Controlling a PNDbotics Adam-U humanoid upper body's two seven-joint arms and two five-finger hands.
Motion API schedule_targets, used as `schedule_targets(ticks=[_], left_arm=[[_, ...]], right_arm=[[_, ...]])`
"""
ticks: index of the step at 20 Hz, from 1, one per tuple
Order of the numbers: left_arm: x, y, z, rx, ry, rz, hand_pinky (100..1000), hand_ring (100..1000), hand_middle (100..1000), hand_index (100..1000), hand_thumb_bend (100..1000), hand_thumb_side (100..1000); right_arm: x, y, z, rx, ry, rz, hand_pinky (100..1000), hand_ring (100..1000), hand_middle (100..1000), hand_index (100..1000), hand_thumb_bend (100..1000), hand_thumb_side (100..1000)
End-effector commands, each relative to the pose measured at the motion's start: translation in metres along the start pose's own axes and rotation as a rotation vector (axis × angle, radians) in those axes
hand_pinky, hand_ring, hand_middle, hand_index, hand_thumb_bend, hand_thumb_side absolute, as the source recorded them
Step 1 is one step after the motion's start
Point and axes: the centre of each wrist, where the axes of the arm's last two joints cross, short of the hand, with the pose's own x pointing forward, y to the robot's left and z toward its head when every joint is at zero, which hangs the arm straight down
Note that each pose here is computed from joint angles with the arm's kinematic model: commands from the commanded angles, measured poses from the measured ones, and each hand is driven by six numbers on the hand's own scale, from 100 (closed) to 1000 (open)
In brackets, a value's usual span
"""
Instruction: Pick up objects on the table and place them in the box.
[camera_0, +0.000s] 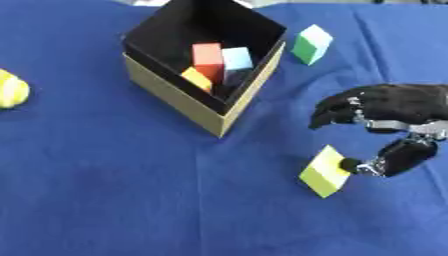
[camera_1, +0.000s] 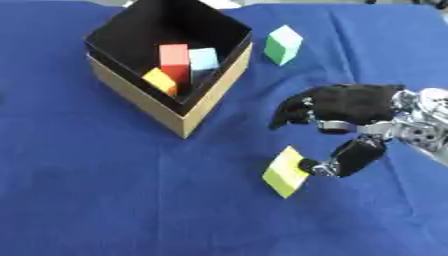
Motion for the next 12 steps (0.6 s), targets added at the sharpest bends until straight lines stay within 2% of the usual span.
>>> schedule_targets(ticks=[1,2,8,12], left_arm=[[0.007,0.004,-0.005,0.005,-0.034,-0.008,811,852,832,897,273,730],[0.007,0.004,-0.005,0.006,-0.034,-0.008,810,852,832,897,272,730],[0.007,0.003,-0.005,0.010,-0.033,-0.001,809,852,830,897,271,731],[0.007,0.003,-0.005,0.010,-0.032,0.000,808,852,829,897,272,730]], right_arm=[[0.001,-0.002,0.004,0.031,0.022,0.015,898,950,869,926,400,144],[0.001,0.001,0.005,0.042,0.027,0.004,900,953,872,926,438,106],[0.003,0.010,0.004,0.086,0.028,0.002,900,955,881,935,418,127],[0.001,0.002,0.004,0.010,0.035,0.005,896,946,872,933,397,106]])
